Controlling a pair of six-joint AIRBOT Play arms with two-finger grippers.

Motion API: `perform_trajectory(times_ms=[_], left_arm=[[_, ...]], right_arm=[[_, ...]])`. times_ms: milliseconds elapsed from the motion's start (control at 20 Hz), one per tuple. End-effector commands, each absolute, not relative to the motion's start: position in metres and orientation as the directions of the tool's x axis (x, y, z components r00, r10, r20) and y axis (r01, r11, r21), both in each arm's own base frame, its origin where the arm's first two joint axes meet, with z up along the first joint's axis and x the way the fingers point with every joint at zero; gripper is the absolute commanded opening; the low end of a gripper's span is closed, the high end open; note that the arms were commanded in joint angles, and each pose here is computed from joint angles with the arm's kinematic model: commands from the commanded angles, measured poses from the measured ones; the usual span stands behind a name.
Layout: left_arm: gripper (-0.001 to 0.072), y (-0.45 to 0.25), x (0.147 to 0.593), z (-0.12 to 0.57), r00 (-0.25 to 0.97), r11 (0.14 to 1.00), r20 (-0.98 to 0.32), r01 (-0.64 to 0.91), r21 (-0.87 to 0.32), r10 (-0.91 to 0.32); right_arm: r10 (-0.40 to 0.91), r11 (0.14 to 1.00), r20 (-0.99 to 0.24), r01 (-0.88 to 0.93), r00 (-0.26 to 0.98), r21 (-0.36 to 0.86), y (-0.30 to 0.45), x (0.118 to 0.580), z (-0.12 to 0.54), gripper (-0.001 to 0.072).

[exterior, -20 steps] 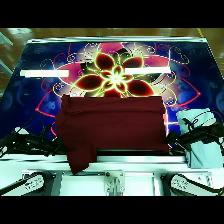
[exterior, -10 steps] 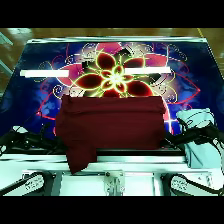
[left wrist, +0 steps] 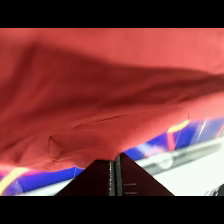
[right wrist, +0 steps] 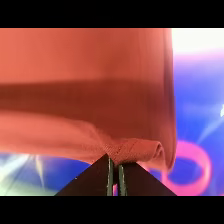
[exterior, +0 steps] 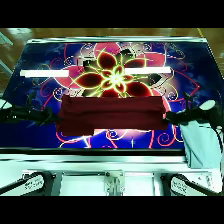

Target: Fold the shirts.

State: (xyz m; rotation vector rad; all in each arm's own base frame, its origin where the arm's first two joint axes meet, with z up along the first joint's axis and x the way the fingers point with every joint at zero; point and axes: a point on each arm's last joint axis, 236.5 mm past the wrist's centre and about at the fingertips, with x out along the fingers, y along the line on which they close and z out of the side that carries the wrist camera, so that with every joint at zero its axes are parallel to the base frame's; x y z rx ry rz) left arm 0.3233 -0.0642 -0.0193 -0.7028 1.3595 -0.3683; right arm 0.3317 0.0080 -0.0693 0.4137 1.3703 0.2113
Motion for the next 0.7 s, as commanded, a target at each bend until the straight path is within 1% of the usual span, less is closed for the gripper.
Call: perform_trajectory(times_ms=[0,150,250,400,500,650], left_arm=[[0.0034,-0.061,0.372,-0.011,0.254,0.751,-0.756,-0.141,-0.645,-0.603],[0.0034,-0.057,0.405,-0.028,0.251,0.718,-0.741,-0.193,-0.669,-0.623],[0.0034,-0.059,0.43,-0.033,0.285,0.673,-0.705,-0.216,-0.707,-0.649],[0.0034,-0.056,0.462,-0.039,0.341,0.651,-0.685,-0.225,-0.725,-0.644],[0.0034,-0.059,0.473,-0.046,0.336,0.657,-0.686,-0.213,-0.723,-0.646],[0.0036,-0.069,0.479,-0.064,0.305,0.657,-0.691,-0.22,-0.721,-0.655]], right_arm=[[0.264,0.951,-0.901,0.064,0.344,0.303,0.001,0.399,-0.054,0.0072],[0.259,0.947,-0.904,0.097,0.339,0.307,-0.006,0.428,-0.066,0.0072],[0.252,0.944,-0.893,0.108,0.373,0.312,-0.009,0.449,-0.068,0.0072],[0.229,0.938,-0.873,0.143,0.43,0.317,-0.017,0.471,-0.07,0.0072],[0.223,0.932,-0.874,0.168,0.431,0.321,-0.019,0.474,-0.078,0.0072],[0.242,0.926,-0.896,0.185,0.373,0.328,-0.015,0.466,-0.1,0.0074]])
